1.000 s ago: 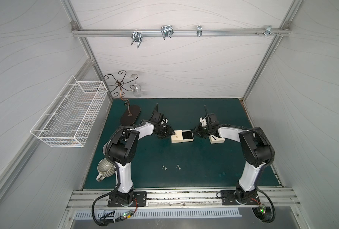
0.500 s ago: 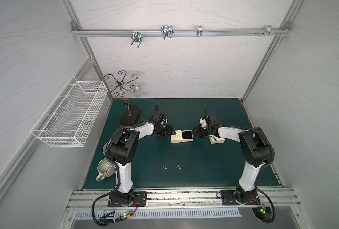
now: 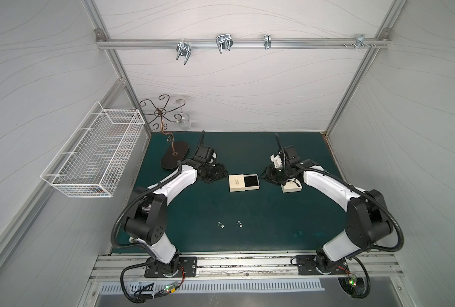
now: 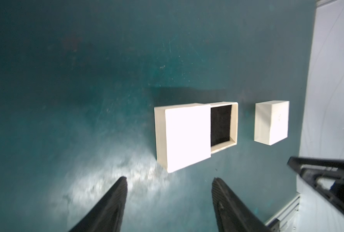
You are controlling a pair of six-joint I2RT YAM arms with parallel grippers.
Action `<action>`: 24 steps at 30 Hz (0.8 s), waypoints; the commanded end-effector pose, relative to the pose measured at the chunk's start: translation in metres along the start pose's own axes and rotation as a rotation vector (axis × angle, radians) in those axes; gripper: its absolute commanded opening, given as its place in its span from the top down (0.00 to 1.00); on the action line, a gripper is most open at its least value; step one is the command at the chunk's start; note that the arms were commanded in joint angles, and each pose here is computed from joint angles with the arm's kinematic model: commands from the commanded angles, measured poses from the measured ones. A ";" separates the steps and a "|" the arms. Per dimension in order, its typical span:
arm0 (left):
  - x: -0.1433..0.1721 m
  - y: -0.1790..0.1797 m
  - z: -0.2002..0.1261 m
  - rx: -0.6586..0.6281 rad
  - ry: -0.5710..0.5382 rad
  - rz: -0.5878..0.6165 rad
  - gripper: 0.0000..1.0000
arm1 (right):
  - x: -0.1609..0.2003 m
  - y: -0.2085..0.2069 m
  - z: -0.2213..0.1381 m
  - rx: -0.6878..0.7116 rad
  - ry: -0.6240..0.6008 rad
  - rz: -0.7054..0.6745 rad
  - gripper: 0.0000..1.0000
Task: Place the earrings into the drawer-style jewelry box
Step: Open the drawer in the jewelry box, then pick up the earring from the center of the board.
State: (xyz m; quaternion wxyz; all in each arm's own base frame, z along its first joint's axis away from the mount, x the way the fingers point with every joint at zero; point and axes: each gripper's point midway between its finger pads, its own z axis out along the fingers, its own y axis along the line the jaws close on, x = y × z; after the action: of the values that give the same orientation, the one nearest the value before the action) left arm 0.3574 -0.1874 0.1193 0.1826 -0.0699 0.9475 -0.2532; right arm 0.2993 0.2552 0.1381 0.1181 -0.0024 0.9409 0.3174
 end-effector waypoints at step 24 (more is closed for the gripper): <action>0.081 0.069 -0.008 -0.113 0.007 -0.070 0.37 | 0.163 0.021 0.084 0.301 0.336 -0.108 0.66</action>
State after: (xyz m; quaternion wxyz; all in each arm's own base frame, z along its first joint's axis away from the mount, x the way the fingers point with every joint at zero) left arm 0.2646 -0.1413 0.0551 0.1287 -0.1180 0.9641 -0.2003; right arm 0.1537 0.3282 0.0524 -0.0309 -0.1025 0.9787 0.1750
